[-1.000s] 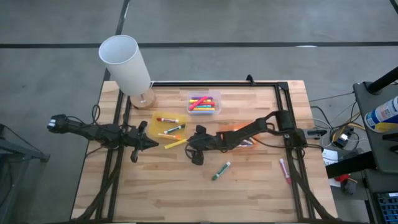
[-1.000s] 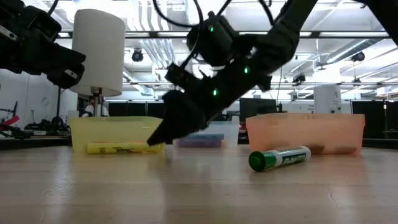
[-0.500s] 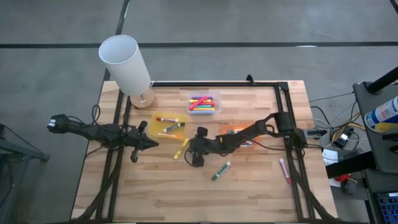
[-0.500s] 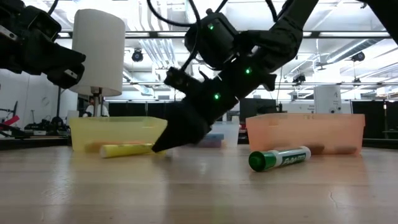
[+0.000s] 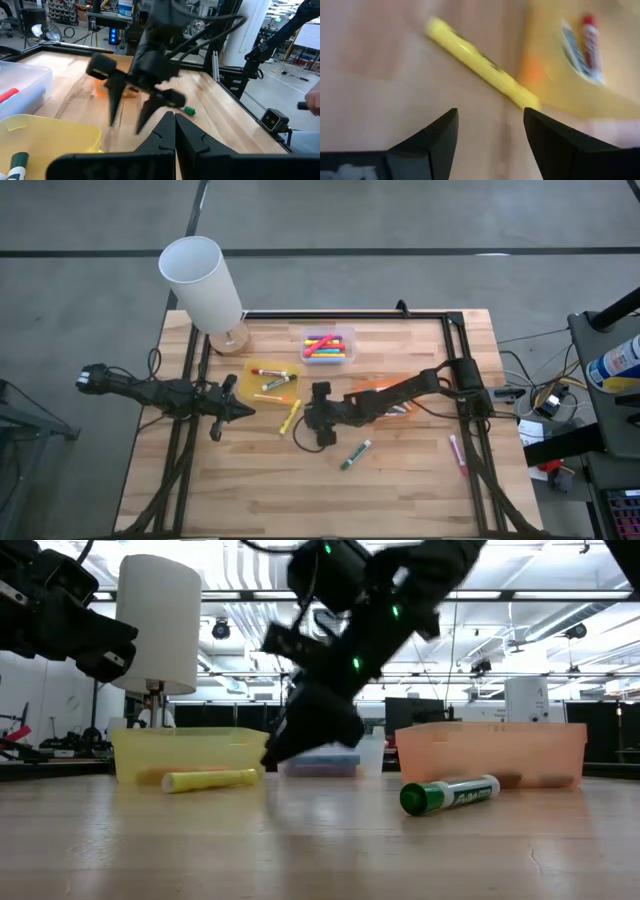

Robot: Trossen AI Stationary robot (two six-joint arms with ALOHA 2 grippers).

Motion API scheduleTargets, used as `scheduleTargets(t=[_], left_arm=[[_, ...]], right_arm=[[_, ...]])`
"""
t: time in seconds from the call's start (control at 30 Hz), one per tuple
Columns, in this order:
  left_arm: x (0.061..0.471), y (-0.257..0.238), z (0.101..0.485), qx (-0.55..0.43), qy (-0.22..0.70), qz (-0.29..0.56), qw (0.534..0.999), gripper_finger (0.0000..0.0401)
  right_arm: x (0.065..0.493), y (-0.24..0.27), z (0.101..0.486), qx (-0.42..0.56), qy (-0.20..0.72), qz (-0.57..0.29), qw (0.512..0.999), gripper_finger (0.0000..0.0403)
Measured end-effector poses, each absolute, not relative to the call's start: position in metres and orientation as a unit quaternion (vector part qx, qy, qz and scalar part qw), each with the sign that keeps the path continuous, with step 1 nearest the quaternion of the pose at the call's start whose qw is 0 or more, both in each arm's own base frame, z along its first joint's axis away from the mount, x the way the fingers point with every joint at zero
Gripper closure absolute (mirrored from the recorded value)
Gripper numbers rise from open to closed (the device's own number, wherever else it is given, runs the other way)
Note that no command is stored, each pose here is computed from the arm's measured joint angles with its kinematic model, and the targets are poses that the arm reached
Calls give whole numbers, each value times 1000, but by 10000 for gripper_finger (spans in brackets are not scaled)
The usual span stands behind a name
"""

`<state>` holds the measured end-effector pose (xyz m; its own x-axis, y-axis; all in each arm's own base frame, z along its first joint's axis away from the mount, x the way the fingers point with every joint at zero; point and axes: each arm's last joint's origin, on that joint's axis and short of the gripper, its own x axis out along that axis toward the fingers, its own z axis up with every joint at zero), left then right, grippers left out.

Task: Pick & Place Markers
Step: Put the large yellow highlighter pen into the transparent bin

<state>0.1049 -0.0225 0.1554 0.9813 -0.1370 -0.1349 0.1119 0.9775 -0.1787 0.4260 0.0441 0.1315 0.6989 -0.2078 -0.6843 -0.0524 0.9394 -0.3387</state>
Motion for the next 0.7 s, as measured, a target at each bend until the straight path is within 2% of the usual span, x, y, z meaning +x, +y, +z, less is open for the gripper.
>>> scheduleTargets(t=[0.2, 0.33, 0.5, 0.7], left_arm=[[105, -22, 155, -85, 73, -63, 992, 401], [105, -22, 155, -85, 73, -63, 992, 401], [105, -23, 155, -85, 73, -63, 992, 401], [105, -23, 155, -85, 74, -63, 992, 401]], right_arm=[[445, 60, 170, -128, 369, 63, 919, 184], [452, 68, 188, -156, 370, 122, 908, 184], [458, 69, 204, -215, 365, 157, 892, 184], [467, 61, 195, -216, 384, 157, 884, 184]])
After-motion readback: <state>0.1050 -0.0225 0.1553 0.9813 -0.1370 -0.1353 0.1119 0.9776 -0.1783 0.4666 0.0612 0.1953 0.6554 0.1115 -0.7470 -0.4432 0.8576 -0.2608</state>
